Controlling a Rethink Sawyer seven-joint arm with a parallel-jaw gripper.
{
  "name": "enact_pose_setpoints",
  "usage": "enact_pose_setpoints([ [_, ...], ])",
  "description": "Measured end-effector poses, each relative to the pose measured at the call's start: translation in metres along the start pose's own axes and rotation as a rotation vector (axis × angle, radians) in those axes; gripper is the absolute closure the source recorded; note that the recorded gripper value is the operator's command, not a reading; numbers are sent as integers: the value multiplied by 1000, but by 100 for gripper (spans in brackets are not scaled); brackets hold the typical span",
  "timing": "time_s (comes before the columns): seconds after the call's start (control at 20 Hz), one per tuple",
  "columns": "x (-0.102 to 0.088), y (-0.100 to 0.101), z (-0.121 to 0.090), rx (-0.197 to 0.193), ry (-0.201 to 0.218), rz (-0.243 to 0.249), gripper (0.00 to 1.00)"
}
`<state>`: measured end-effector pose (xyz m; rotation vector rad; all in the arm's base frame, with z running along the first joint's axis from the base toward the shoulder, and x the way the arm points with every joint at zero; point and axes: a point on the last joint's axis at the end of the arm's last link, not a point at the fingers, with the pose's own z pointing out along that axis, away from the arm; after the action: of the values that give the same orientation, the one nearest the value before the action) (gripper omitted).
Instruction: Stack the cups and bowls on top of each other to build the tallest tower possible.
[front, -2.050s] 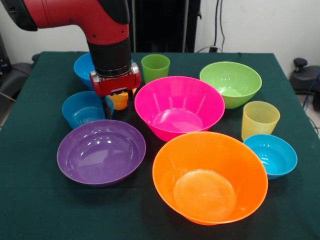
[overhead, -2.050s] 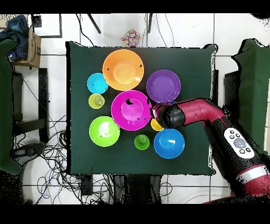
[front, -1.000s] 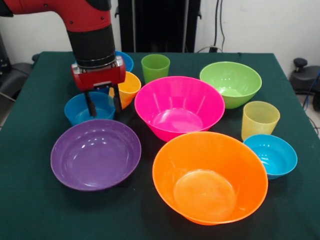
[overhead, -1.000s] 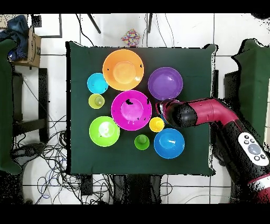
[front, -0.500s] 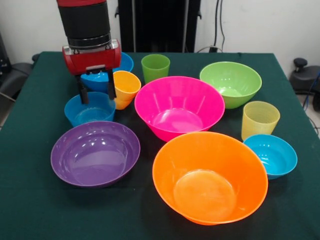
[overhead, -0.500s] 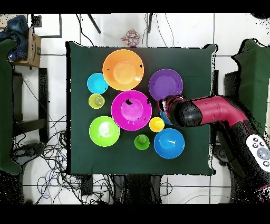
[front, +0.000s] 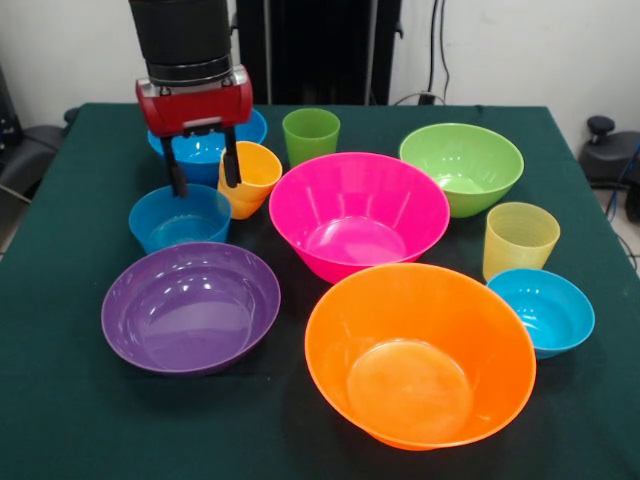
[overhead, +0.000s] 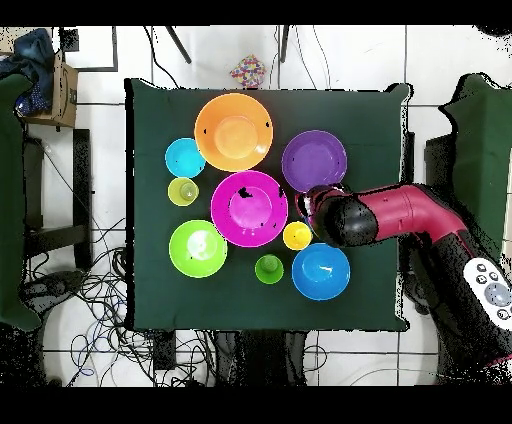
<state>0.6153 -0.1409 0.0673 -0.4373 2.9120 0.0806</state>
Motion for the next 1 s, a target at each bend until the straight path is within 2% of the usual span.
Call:
enact_pose_setpoints([
  [0.4, 18, 12, 6, -2, 17, -44, 0],
  [1.0, 41, 18, 28, 19, -10, -133, 0],
])
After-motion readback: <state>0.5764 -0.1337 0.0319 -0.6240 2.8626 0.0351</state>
